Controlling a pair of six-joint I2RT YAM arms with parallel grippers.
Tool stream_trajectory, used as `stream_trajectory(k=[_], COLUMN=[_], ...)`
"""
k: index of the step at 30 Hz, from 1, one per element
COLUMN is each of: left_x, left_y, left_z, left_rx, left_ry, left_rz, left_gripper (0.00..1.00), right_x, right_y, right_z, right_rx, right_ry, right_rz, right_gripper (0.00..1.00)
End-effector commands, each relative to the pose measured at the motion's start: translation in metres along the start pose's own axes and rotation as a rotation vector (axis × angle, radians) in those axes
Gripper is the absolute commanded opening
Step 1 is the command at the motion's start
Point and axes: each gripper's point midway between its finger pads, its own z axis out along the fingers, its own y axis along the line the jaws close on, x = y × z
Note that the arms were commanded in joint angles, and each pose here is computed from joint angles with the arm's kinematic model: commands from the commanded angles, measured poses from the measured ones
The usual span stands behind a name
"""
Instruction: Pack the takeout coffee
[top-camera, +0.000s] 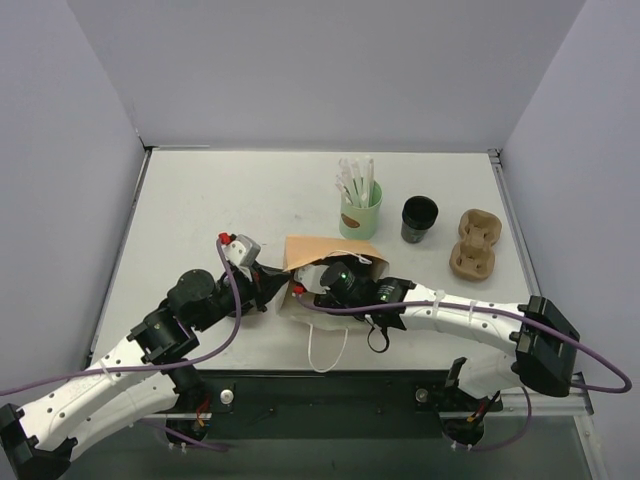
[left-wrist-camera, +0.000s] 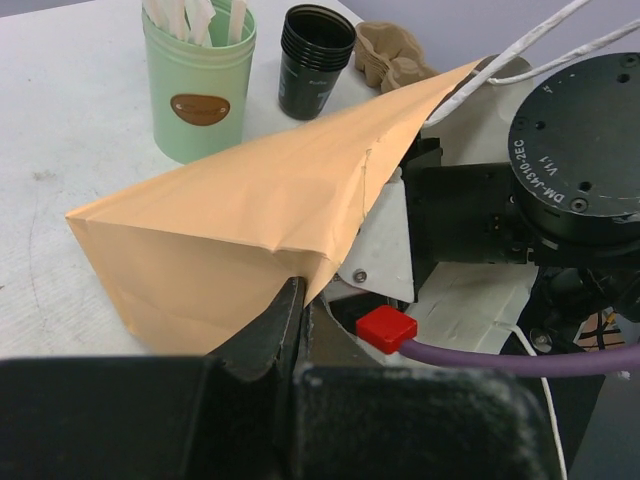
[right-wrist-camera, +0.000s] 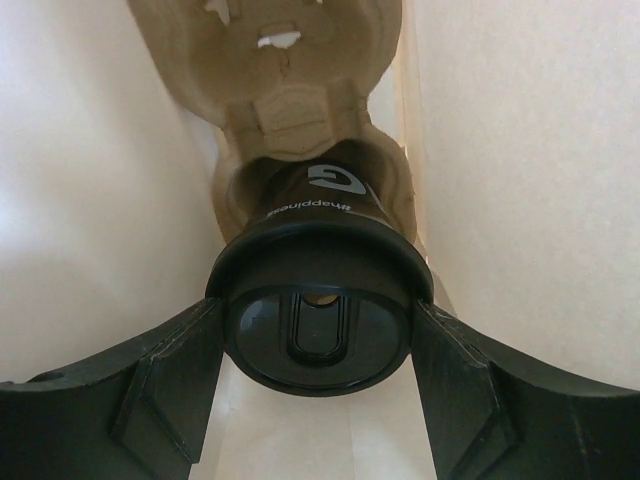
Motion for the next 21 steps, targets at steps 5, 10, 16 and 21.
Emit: stream_trajectory(k=[5,10,16,21], left_x=[-0.027,-0.026,-0.025,-0.027], left_y=[-0.018,-0.018,-0.018,-0.018], left_z=[-0.003,-0.002,-0.002,-0.002], left_rx=[0.068,0.069,0.063,0.056], left_ry=[-0.061,-0.059,-0.056,-0.057], left_rz=[-0.018,-0.035,-0.046,-0.059], left_gripper=[0.0,0.0,0.0,0.0], right_x=[-0.001,0.001,0.003,0.006], right_y=[-0.006,-0.004,-0.006,-0.004], right_z=[0.014,0.022,0.03,0.032], right_rx=[0.043,0.044,0.059,0.049], right_ry=[0.014,0.035,0.033,0.038], right_rz=[0.056,0.052,0.074,0.086], right_gripper=[0.39,0.42,0.47,0.48])
